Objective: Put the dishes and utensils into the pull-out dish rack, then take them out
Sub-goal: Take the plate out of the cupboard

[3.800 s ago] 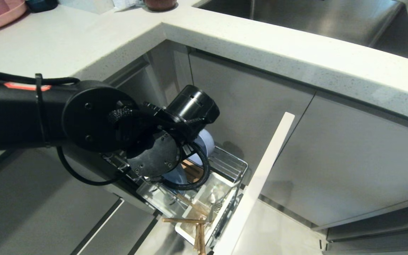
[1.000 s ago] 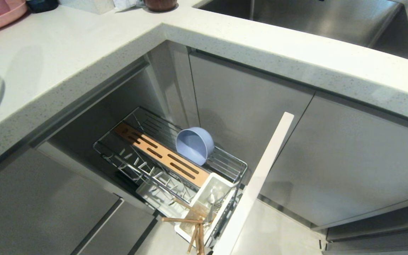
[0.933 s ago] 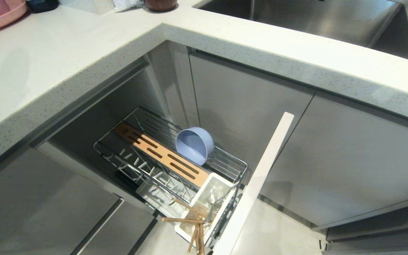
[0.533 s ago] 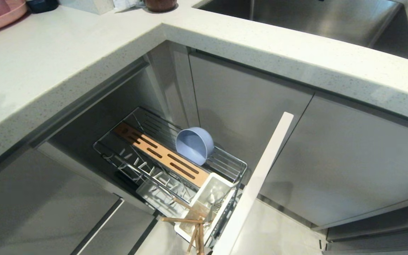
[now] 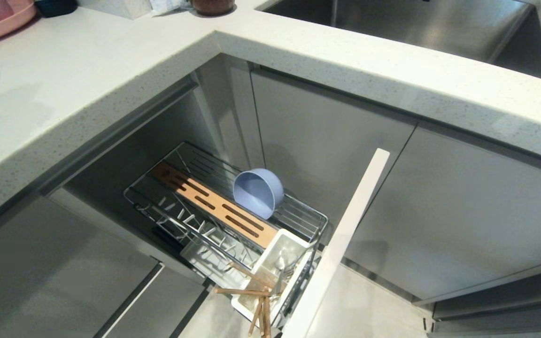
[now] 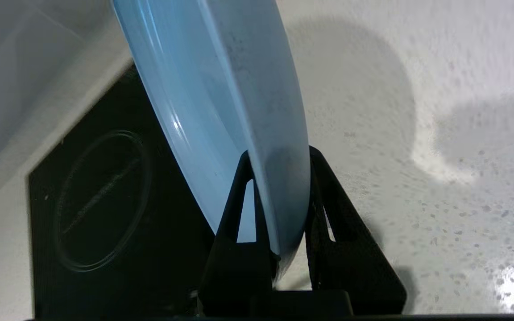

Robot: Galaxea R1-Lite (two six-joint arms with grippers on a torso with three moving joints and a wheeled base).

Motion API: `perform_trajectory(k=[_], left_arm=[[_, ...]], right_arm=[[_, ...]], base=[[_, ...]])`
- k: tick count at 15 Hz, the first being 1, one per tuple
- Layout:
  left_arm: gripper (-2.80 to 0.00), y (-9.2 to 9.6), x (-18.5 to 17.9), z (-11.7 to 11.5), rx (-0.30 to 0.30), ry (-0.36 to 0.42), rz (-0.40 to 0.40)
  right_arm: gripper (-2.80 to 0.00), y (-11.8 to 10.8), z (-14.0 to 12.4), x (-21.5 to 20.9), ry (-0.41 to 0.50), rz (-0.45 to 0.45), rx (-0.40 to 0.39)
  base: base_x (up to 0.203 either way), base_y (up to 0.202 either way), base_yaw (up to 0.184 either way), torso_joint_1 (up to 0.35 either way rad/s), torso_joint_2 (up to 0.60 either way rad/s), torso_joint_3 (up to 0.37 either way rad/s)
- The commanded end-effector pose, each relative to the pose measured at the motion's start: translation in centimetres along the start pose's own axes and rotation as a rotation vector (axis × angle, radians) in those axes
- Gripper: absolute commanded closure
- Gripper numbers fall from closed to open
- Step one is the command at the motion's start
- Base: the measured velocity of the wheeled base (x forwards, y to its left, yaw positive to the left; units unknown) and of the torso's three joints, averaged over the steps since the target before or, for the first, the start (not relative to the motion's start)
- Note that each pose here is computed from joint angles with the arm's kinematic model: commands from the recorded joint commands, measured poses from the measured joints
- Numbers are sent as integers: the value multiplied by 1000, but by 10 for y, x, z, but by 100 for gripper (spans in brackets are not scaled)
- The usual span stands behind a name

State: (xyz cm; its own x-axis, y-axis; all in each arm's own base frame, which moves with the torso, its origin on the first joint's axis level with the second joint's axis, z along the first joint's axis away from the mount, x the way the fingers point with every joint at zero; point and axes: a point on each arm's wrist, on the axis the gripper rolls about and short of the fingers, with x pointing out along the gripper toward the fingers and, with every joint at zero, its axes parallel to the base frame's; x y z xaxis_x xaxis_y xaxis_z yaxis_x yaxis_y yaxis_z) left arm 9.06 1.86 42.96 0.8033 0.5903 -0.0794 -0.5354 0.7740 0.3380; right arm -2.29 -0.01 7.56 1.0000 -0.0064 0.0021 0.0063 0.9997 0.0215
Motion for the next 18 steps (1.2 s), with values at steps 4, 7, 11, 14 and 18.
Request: perform_trajectory(k=[4, 7, 11, 14, 18], left_arm=[[0, -70, 57, 6, 168, 158, -32], [0, -89, 62, 2, 240, 208, -74], [0, -98, 66, 0, 257, 220, -94], [0, -101, 67, -4, 270, 234, -114], [-280, -101, 64, -5, 271, 229, -126]], right_arm=[[0, 0, 0, 0, -2, 0, 1], [0, 0, 0, 0, -1, 0, 1], [0, 0, 0, 0, -2, 0, 1], [0, 0, 0, 0, -2, 0, 0], [0, 0, 0, 0, -1, 0, 1]], base=[[0, 0, 0, 0, 0, 0], [0, 0, 0, 0, 0, 0], [0, 0, 0, 0, 0, 0], [0, 0, 0, 0, 0, 0], [0, 0, 0, 0, 0, 0]])
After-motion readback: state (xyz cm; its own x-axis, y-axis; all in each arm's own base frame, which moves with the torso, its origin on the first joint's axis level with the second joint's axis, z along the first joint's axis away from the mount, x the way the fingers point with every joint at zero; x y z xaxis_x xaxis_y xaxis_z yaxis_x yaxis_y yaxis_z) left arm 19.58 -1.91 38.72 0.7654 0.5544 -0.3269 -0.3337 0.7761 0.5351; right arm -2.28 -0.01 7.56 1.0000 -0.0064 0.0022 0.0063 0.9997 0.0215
